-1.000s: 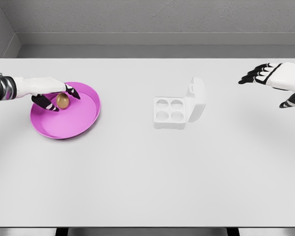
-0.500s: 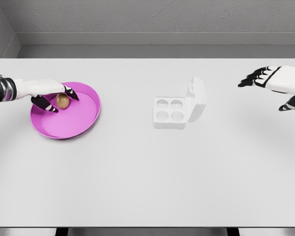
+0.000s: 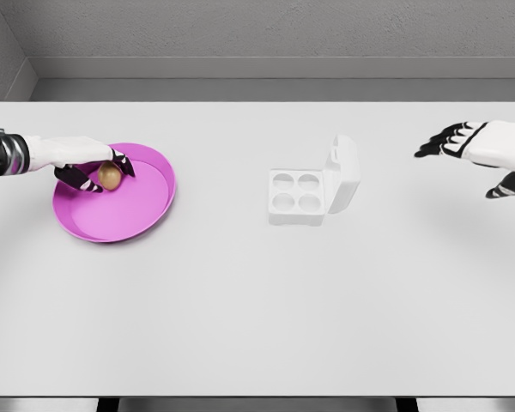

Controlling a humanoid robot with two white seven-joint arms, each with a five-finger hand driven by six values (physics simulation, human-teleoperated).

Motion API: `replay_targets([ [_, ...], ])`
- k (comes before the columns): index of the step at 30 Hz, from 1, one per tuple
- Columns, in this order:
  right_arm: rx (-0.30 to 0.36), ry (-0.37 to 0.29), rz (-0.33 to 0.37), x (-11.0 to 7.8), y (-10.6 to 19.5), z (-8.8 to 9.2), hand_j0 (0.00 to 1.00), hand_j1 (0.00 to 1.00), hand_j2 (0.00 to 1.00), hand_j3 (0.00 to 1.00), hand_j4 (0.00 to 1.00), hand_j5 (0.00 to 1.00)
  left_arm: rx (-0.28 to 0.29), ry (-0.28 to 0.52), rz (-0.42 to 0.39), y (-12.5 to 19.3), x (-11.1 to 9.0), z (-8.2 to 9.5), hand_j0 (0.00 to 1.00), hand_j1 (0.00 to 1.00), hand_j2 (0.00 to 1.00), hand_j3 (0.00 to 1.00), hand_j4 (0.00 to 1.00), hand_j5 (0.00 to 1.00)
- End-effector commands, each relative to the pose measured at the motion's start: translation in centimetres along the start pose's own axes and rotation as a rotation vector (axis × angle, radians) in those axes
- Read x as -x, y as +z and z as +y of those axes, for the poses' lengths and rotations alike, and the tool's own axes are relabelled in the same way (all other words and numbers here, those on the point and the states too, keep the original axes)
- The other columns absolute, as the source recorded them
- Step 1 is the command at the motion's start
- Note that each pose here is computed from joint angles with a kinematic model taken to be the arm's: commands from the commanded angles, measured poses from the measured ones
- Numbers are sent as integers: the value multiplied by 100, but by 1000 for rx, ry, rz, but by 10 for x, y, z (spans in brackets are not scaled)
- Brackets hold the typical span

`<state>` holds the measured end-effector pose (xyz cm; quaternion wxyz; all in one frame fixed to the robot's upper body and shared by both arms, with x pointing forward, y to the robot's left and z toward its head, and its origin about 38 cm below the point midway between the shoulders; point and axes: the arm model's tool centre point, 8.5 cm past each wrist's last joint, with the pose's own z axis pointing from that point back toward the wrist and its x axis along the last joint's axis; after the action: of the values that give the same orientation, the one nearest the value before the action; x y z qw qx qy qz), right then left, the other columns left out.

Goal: Pack egg into the box and close the box lid

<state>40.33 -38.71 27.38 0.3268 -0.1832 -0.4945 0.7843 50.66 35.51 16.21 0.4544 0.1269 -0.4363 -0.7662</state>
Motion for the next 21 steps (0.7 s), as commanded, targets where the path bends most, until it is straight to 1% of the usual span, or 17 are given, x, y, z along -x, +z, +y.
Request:
replay_targets([
  [1, 6, -3, 4, 1, 2, -2, 100, 100, 100, 100, 100, 100, -4, 5, 0, 0, 0, 1, 63, 63, 63, 63, 63, 63],
  [3, 3, -5, 7, 1, 3, 0, 100, 100, 100, 100, 100, 100, -4, 5, 0, 0, 0, 1, 62, 62, 62, 62, 62, 62],
  [9, 21, 2, 22, 4, 8, -6, 100, 100, 100, 100, 100, 100, -1, 3, 0, 0, 0, 0, 61, 61, 61, 61, 61, 61],
  [10, 34, 14, 44, 8, 18, -14, 100, 100, 100, 100, 100, 100, 1, 3, 0, 0, 0, 0, 57, 57, 57, 57, 57, 57],
  [11, 46, 19, 49, 9, 20, -18, 100, 100, 100, 100, 100, 100, 2, 2, 0, -1, 0, -1, 54, 54, 54, 54, 54, 54],
  [13, 50, 18, 50, 9, 21, -18, 100, 100, 100, 100, 100, 100, 2, 2, -12, -5, -4, -1, 49, 49, 49, 49, 49, 49],
  [18, 49, 19, 51, 9, 22, -18, 100, 100, 100, 100, 100, 100, 1, 0, -14, -6, -5, 0, 42, 42, 42, 42, 42, 42],
  [21, 50, 20, 51, 9, 22, -19, 100, 100, 100, 100, 100, 100, -1, -2, -18, -6, -7, 1, 41, 41, 41, 41, 41, 41],
])
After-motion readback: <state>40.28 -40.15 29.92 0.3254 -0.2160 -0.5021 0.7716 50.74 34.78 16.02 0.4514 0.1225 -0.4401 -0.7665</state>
